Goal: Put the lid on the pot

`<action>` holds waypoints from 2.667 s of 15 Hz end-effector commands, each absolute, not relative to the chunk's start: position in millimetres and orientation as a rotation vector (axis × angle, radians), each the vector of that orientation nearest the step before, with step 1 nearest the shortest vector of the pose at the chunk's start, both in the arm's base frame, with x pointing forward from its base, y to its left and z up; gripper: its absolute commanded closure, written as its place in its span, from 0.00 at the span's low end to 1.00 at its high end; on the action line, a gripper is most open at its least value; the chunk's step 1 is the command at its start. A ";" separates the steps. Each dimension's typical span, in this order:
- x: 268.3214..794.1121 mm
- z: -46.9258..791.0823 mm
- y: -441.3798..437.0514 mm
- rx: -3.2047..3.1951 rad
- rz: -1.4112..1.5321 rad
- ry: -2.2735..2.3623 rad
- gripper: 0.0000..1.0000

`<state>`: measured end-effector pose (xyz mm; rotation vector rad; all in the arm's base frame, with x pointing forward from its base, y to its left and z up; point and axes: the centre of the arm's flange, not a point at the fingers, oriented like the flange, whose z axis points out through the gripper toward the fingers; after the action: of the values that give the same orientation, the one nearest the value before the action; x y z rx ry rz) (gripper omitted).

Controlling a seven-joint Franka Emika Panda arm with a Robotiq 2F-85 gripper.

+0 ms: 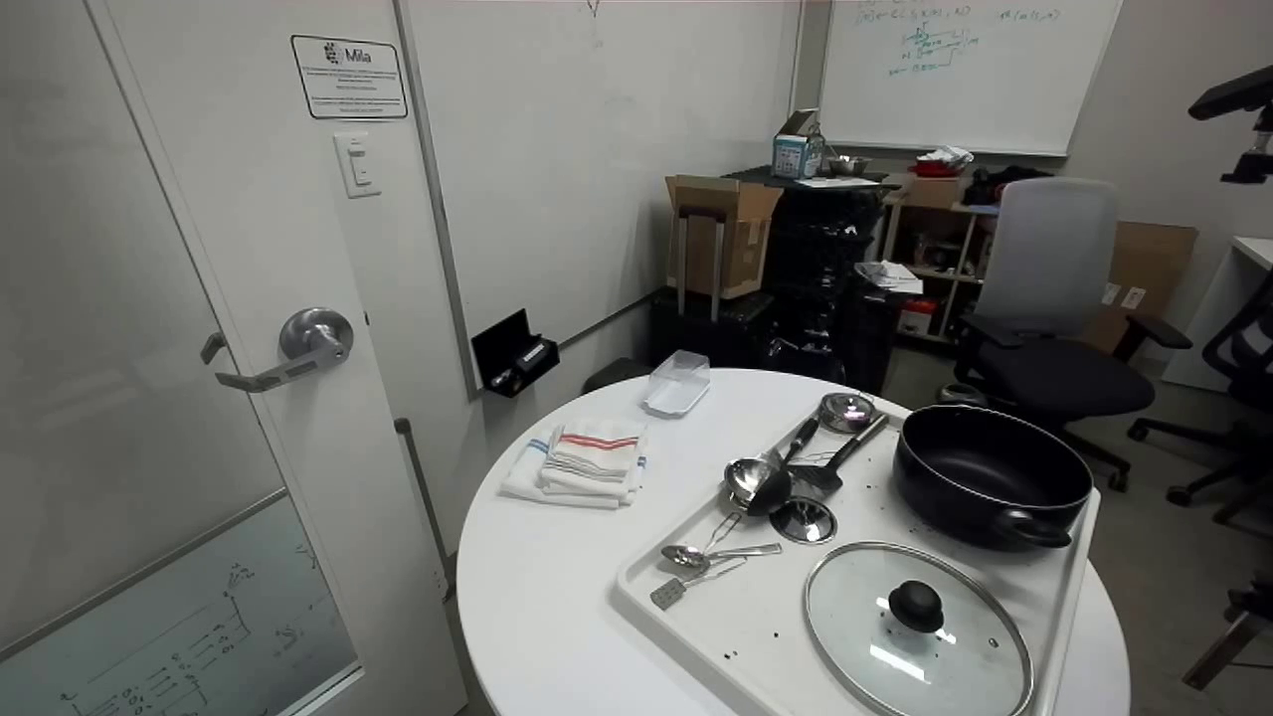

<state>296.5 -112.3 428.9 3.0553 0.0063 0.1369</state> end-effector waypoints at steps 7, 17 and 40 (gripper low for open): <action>323.4 415.0 -97.5 3.000 0.123 0.098 0.00; 372.0 358.4 -41.0 3.012 0.025 0.457 0.00; 445.6 149.7 76.4 2.796 -0.010 0.993 0.00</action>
<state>425.5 64.1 182.2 2.8265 0.9576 -0.0325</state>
